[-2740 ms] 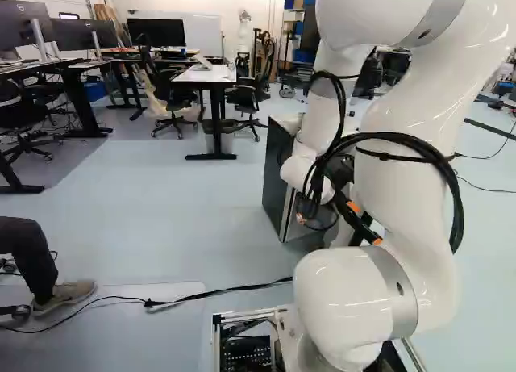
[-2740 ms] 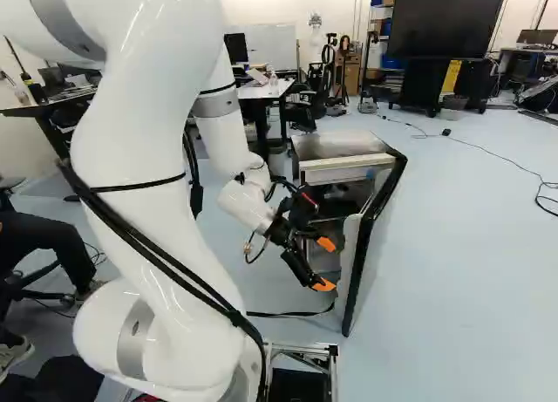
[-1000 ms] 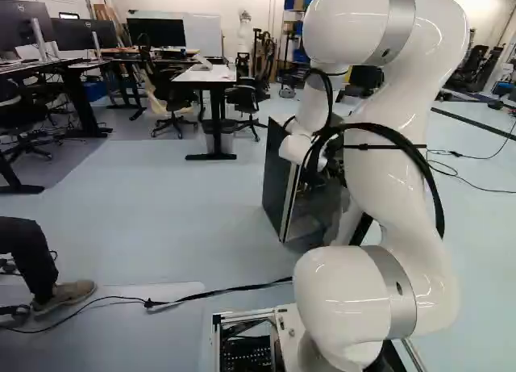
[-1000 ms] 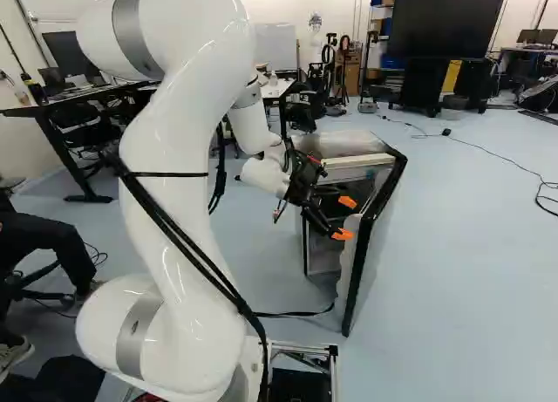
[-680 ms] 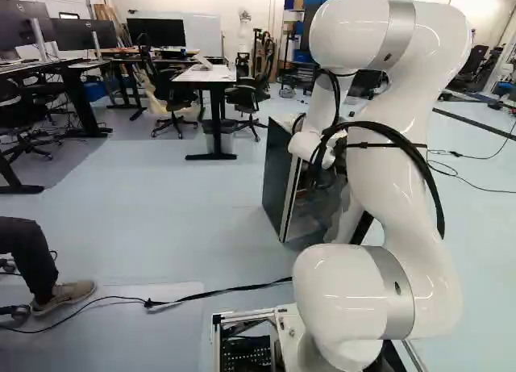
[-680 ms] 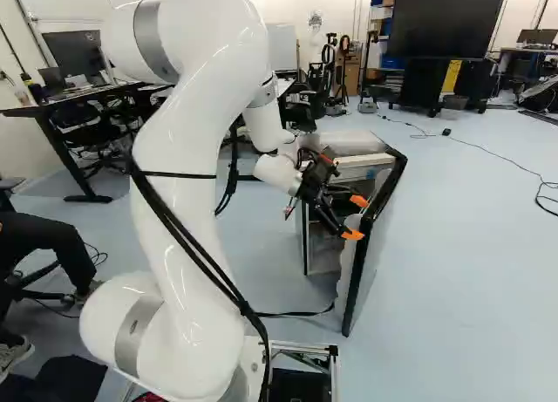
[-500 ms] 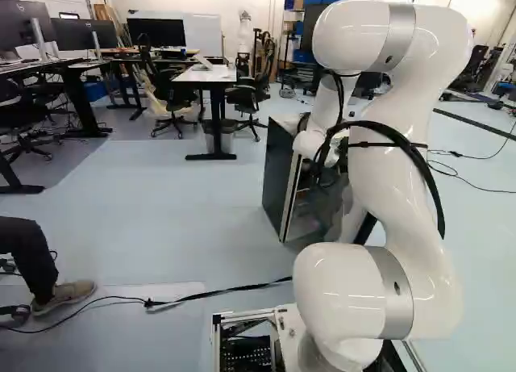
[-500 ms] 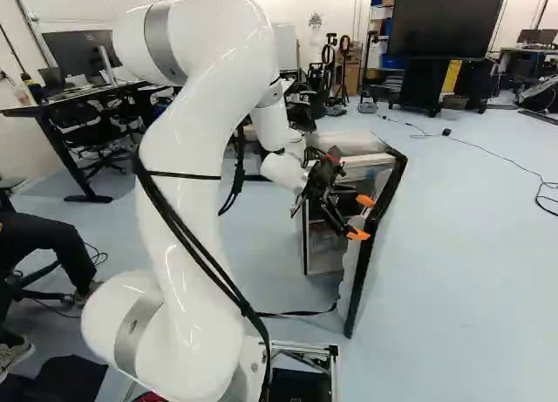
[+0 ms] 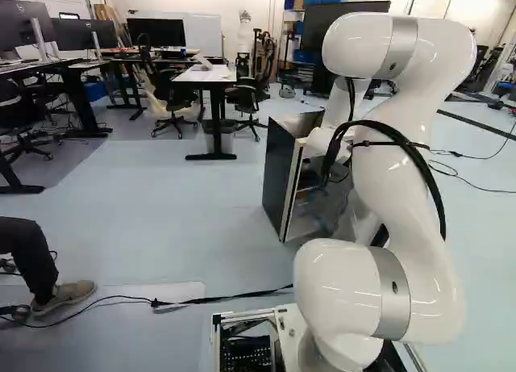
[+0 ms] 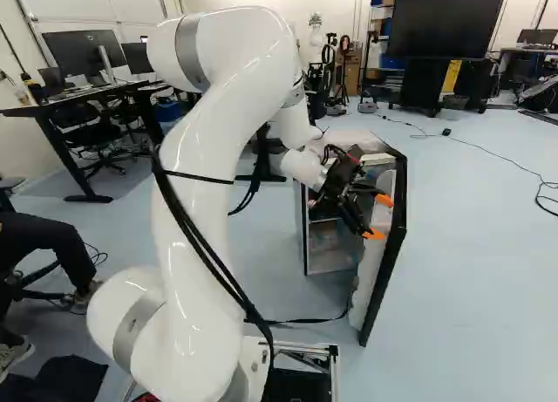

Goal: Open the fridge door

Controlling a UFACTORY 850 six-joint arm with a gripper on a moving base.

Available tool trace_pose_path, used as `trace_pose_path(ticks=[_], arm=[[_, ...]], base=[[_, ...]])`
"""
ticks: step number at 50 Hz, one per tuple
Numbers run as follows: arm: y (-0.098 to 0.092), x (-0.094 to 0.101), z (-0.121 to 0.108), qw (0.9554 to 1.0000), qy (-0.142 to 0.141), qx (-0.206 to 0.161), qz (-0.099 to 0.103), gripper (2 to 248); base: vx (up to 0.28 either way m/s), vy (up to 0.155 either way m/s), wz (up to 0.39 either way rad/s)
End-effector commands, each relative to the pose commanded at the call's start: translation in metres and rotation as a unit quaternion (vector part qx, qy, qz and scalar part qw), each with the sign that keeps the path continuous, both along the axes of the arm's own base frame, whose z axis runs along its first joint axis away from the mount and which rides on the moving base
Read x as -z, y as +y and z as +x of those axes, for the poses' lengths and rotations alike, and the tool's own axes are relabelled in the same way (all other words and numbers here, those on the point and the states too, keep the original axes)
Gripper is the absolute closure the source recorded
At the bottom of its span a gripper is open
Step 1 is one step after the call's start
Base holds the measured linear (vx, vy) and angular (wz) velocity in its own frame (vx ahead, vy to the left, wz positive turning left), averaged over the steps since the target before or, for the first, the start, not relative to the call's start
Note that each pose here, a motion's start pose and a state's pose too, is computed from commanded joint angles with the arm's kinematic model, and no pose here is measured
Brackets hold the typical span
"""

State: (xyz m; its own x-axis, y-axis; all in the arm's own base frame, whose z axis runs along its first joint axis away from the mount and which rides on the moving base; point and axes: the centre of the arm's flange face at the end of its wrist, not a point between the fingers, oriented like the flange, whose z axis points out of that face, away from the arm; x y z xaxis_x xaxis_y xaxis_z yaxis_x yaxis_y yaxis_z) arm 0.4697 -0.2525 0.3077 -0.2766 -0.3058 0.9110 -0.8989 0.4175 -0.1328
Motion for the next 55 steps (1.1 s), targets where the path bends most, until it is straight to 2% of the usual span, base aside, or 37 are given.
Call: trace_pose_path(ticks=[27, 55], arm=[[-0.064, -0.002, 0.013, 0.9983, -0.029, 0.049, -0.012, 3], [-0.13, -0.003, 0.024, 0.9934, -0.06, 0.094, -0.027, 3]], base=[[0.0, 0.0, 0.0], [0.0, 0.0, 0.0]])
